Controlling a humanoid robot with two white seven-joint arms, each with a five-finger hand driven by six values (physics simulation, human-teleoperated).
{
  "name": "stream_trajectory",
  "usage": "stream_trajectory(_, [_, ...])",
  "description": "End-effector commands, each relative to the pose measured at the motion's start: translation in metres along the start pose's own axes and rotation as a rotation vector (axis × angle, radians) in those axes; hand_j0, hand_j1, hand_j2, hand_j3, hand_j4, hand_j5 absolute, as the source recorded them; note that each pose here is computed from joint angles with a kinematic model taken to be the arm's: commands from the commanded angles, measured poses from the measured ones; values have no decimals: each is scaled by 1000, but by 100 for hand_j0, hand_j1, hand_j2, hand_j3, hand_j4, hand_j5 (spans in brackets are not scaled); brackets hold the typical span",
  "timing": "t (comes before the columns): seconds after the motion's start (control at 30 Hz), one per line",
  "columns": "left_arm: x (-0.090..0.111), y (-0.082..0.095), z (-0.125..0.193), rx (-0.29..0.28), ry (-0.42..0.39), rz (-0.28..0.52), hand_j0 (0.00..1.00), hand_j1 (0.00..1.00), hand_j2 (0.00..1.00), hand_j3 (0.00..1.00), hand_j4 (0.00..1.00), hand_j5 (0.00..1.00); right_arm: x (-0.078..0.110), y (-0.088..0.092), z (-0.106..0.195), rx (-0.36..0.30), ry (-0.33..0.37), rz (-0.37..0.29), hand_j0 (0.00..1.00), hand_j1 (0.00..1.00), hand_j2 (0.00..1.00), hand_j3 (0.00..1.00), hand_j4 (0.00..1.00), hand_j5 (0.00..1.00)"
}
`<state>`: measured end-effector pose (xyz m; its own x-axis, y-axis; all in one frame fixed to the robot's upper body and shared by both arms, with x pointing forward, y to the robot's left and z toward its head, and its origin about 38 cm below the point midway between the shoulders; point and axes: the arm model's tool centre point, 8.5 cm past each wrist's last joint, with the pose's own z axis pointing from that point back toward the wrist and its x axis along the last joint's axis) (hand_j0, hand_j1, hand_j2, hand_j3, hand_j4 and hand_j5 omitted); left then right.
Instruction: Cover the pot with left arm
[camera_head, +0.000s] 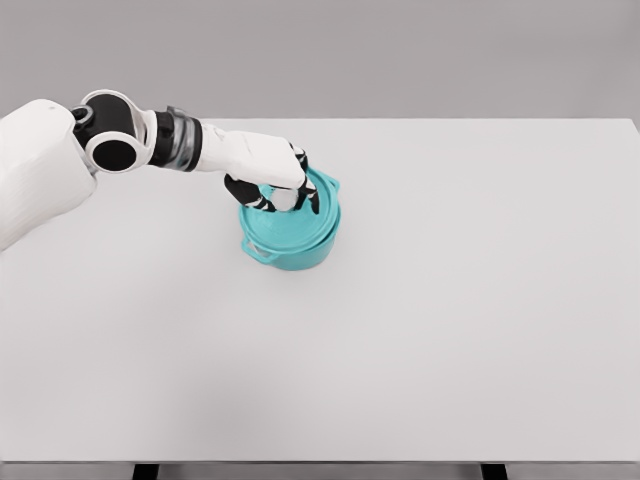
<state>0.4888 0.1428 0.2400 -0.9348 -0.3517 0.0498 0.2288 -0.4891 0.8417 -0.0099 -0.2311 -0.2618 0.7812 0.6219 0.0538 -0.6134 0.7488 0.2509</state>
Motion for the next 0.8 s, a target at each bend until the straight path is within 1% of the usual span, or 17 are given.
stream_trajectory(0.0, [1, -5, -2, -36, -6, -21, 79, 79, 79, 79, 79, 79, 0, 0, 0, 0, 0, 0, 100, 100, 100, 100, 100, 100])
stream_trajectory(0.13, [3, -7, -5, -37, -12, -17, 85, 85, 85, 85, 85, 85, 0, 0, 0, 0, 0, 0, 100, 100, 100, 100, 100, 100])
stream_trajectory(0.27, [0, -10, -4, -44, -2, -11, 87, 87, 87, 87, 87, 87, -1, 1, 0, 1, 1, 0, 100, 100, 100, 100, 100, 100])
stream_trajectory(0.47, [-2, -13, -4, -50, 4, -4, 94, 94, 94, 94, 94, 94, 0, 0, 0, 0, 0, 0, 100, 100, 100, 100, 100, 100])
stream_trajectory(0.63, [-3, -13, -4, -47, 3, -3, 96, 96, 96, 96, 96, 96, 0, 0, 0, 0, 0, 0, 100, 100, 100, 100, 100, 100])
stream_trajectory(0.77, [-3, -12, -4, -47, 4, -5, 99, 99, 99, 99, 99, 99, 0, 0, 0, 0, 0, 0, 100, 100, 100, 100, 100, 100])
